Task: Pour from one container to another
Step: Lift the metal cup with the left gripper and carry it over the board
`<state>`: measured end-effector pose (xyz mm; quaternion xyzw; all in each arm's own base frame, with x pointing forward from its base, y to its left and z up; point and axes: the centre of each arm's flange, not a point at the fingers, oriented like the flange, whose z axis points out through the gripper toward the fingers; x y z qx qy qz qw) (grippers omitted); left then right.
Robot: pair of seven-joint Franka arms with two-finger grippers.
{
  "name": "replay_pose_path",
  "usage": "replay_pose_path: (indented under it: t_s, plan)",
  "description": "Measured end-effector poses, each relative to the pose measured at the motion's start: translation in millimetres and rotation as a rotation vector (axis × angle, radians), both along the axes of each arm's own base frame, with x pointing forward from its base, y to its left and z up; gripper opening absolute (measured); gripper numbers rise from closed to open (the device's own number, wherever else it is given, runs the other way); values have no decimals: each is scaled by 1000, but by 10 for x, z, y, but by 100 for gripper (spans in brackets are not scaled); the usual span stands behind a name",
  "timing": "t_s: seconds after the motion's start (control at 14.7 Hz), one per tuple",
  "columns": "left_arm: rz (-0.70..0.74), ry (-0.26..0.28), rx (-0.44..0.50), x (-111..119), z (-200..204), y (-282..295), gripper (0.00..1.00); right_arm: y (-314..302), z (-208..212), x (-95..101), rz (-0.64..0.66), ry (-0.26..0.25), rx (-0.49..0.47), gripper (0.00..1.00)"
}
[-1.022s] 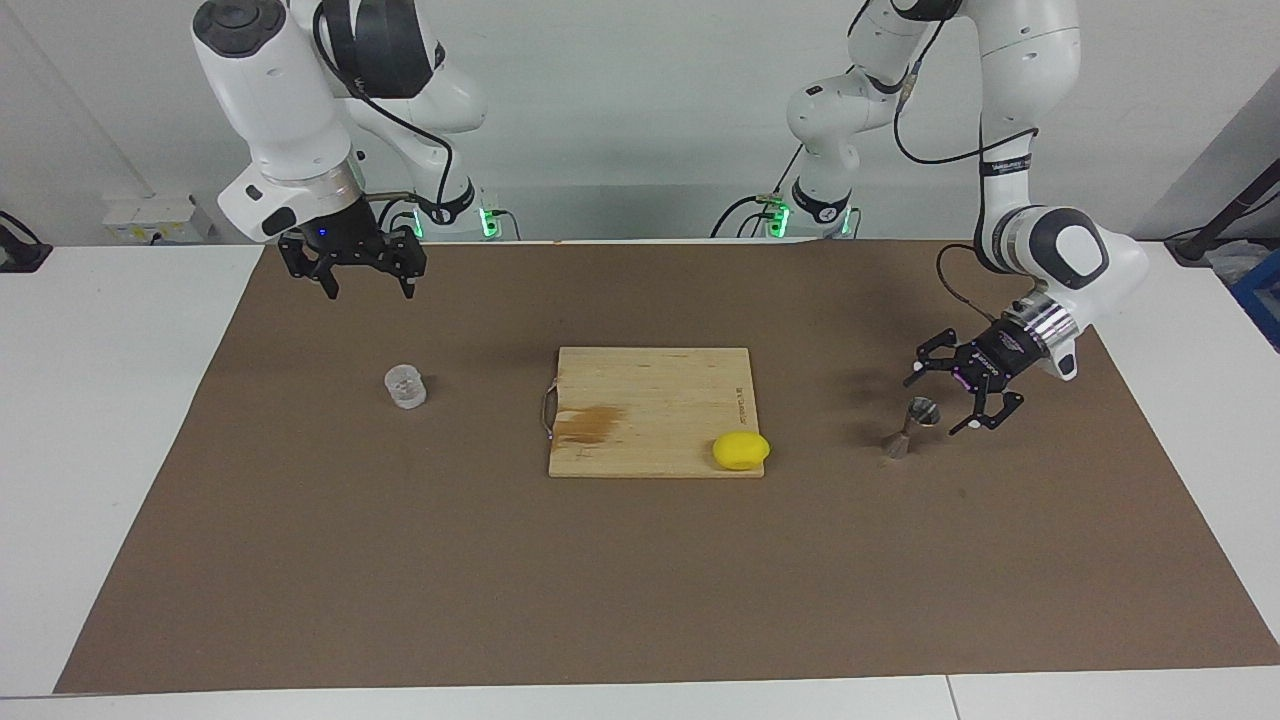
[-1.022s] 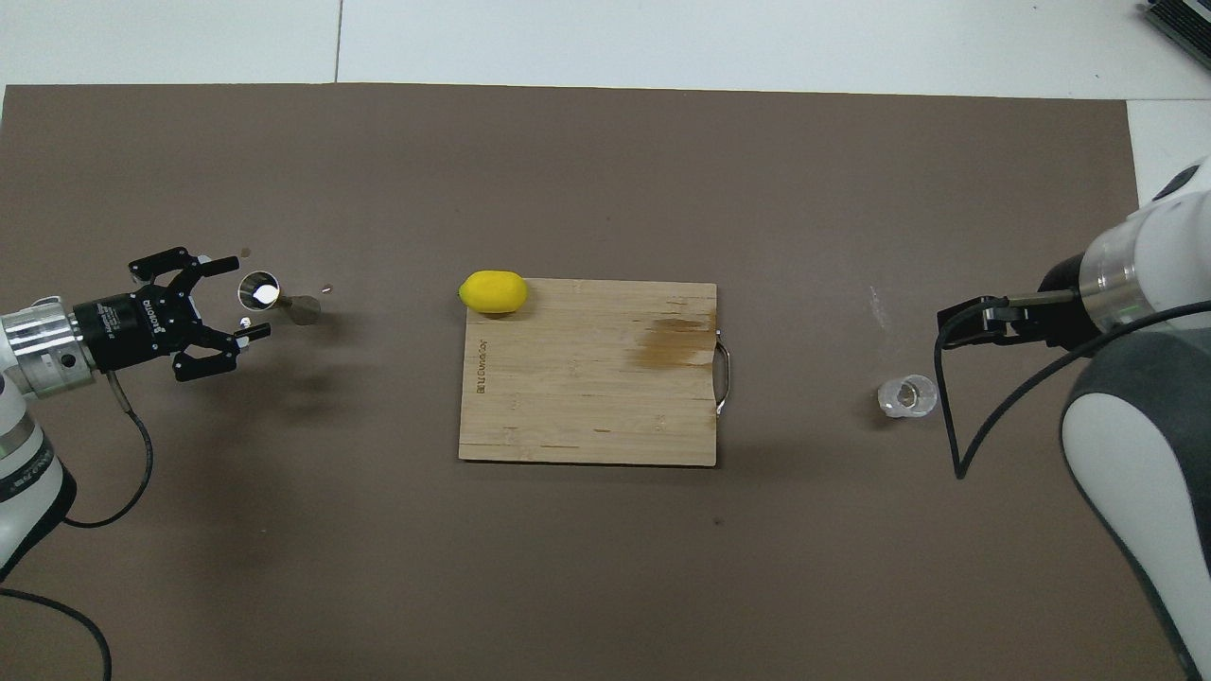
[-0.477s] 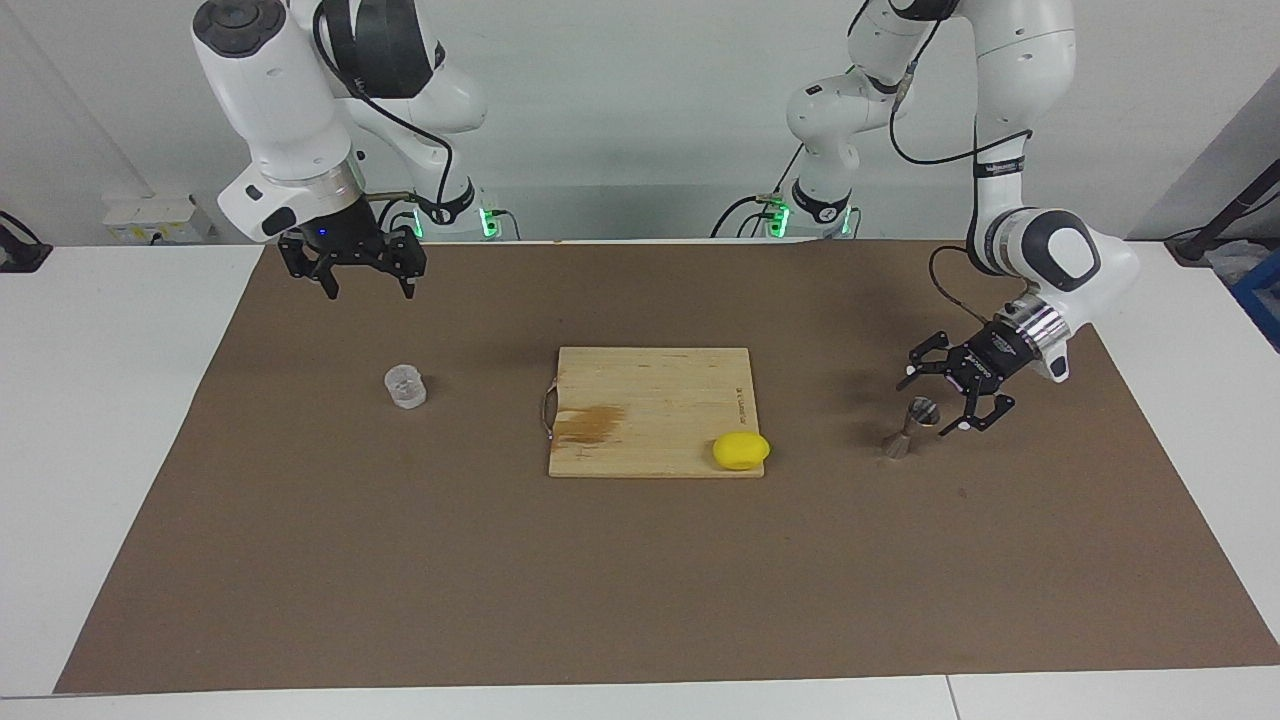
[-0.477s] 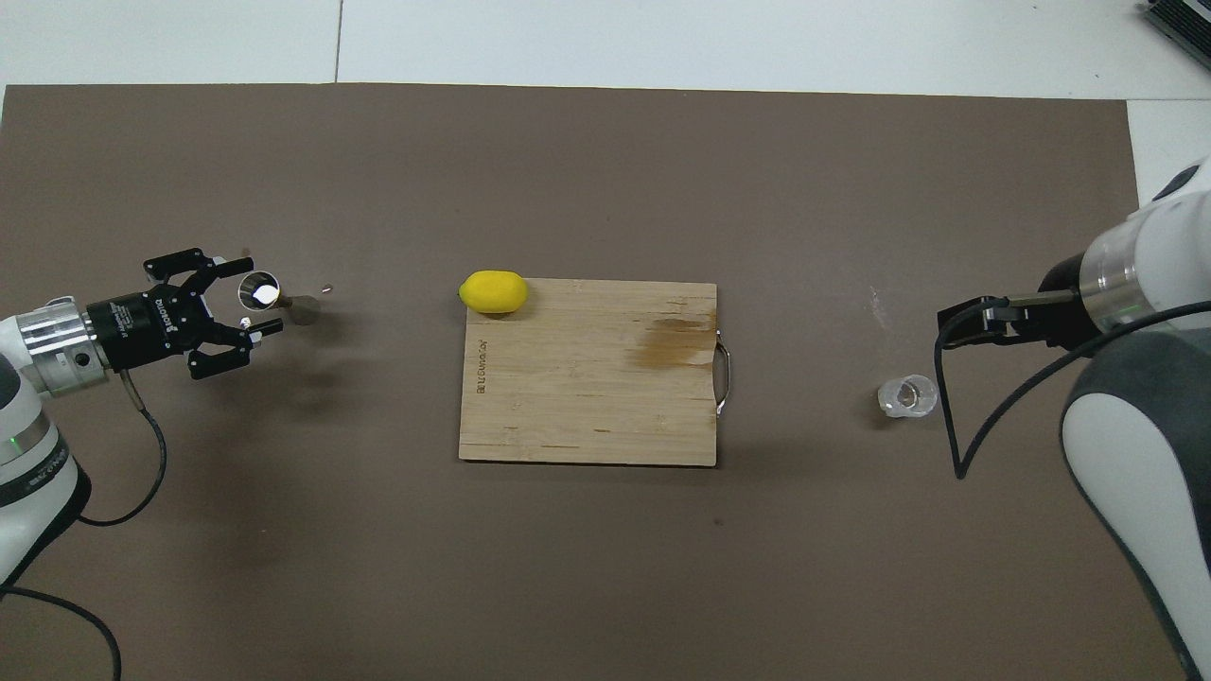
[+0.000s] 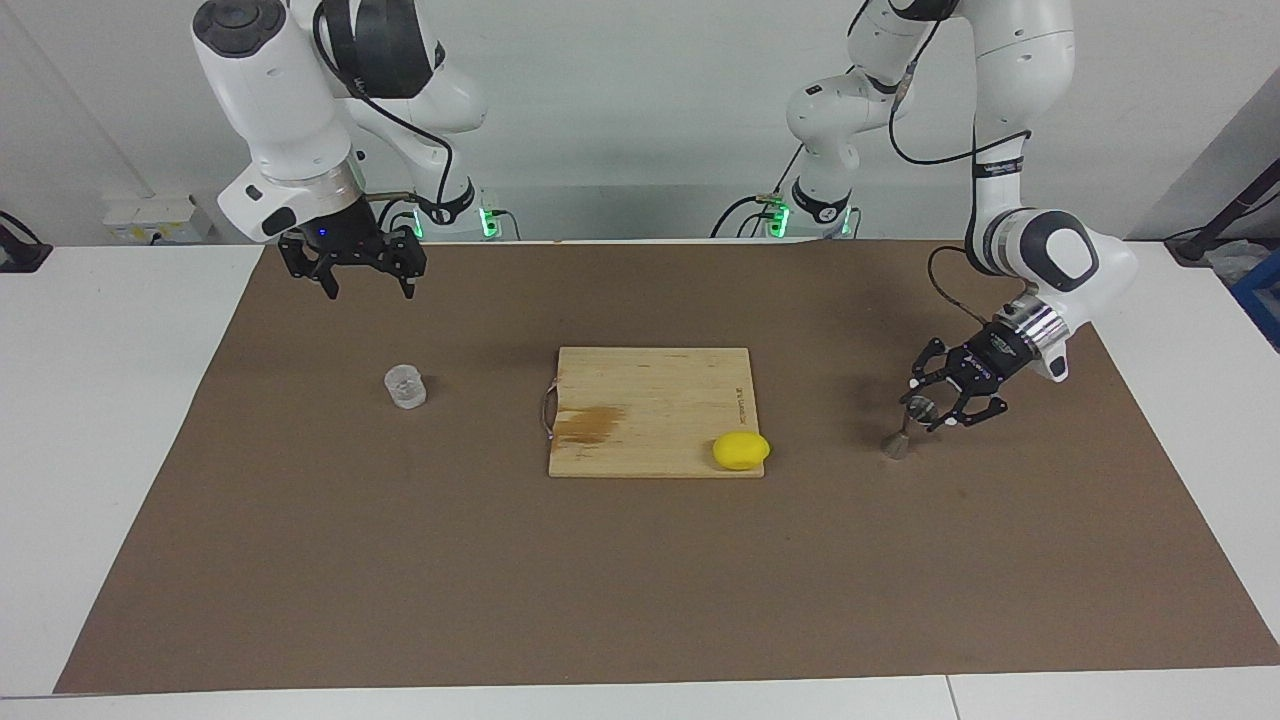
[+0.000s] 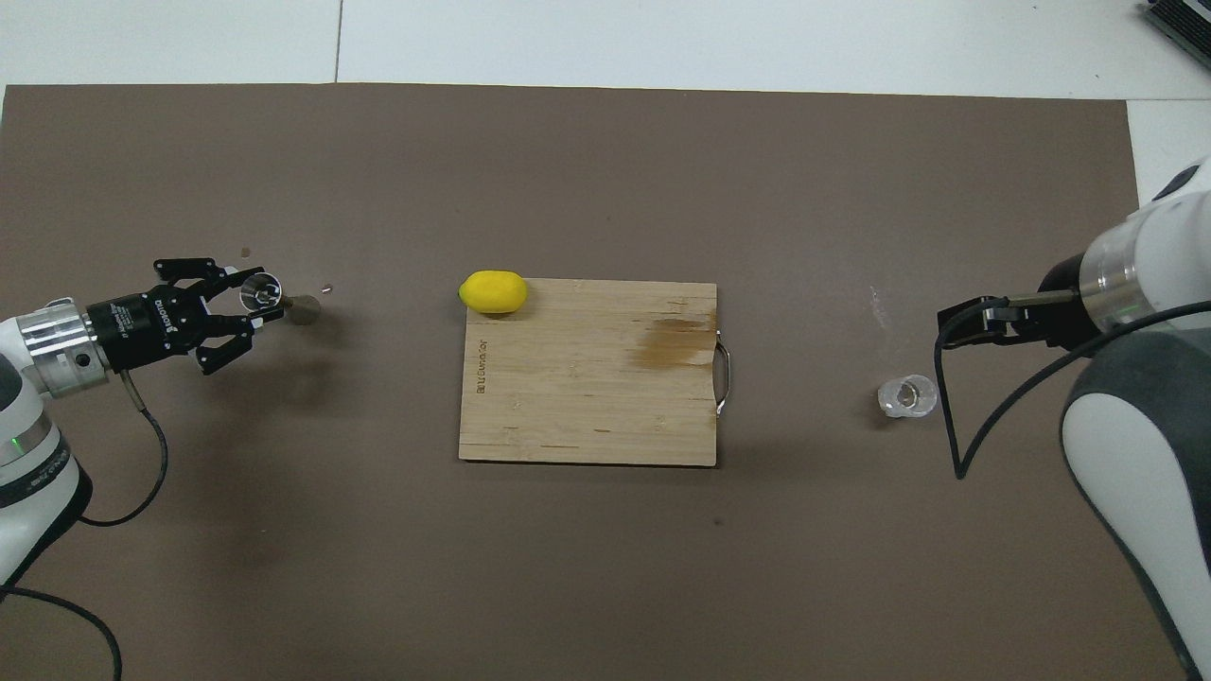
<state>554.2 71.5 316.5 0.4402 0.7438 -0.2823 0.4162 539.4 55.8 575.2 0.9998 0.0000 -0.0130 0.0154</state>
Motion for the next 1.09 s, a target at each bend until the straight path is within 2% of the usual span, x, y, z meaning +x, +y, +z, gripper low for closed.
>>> replay_pose_path:
  t_s: [0.34, 0.54, 0.68, 0.89, 1.09]
  plan:
    - [9, 0, -8, 5, 3, -3, 51, 0, 0, 0, 0, 0, 0, 100]
    - [-33, -14, -28, 66, 94, -206, 51, 0, 0, 0, 0, 0, 0, 100]
    - [-80, -27, -44, 193, 299, -550, 51, 0, 0, 0, 0, 0, 0, 100]
    - [-121, 7, -104, 328, 611, -1220, 51, 0, 0, 0, 0, 0, 0, 100]
    - [-153, 29, -195, 275, 732, -1964, 51, 0, 0, 0, 0, 0, 0, 100]
